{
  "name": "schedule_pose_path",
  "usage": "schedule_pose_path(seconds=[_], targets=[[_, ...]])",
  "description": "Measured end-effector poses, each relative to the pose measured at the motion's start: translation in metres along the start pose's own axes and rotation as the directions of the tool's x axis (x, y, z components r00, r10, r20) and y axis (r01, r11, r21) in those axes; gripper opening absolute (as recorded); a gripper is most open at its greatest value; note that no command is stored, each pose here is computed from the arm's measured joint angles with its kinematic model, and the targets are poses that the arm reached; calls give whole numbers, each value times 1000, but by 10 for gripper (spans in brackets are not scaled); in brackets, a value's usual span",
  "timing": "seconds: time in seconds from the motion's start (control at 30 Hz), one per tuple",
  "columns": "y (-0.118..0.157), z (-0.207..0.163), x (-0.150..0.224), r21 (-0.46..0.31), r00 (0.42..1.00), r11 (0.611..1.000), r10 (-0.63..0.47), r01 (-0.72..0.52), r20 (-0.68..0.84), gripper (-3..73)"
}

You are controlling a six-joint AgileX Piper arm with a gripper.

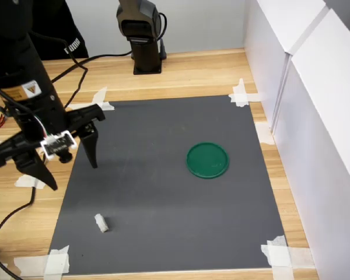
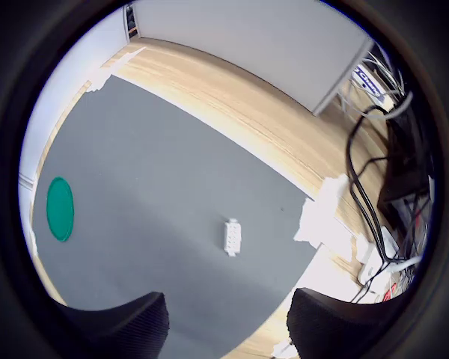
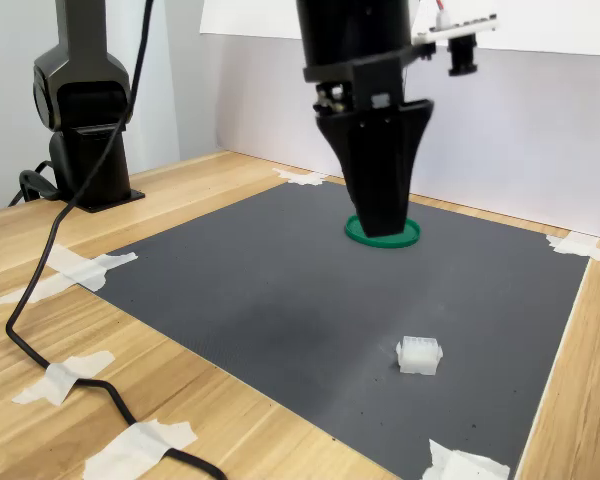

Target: Grasp a white terminal and put it on the green lid.

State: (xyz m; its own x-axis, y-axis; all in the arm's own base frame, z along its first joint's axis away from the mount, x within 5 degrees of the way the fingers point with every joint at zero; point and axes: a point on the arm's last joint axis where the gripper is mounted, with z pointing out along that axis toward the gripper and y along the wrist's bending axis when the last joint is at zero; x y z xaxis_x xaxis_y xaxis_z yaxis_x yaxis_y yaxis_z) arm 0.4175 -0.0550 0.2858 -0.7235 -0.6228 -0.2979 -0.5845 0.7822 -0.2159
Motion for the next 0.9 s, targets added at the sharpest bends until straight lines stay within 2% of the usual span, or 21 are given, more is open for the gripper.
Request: schedule_pose_path(seconds=[0.17, 0.47, 0.63, 0.9], targets=[[1, 20, -11, 10, 999, 999, 50, -50, 6, 676], [-2, 60, -8, -8, 997, 998, 56, -56, -50, 676], [-1, 71, -9, -33, 999, 999, 25, -27, -39, 676], [-5, 79, -10, -4, 999, 1000, 17, -17, -27, 676]])
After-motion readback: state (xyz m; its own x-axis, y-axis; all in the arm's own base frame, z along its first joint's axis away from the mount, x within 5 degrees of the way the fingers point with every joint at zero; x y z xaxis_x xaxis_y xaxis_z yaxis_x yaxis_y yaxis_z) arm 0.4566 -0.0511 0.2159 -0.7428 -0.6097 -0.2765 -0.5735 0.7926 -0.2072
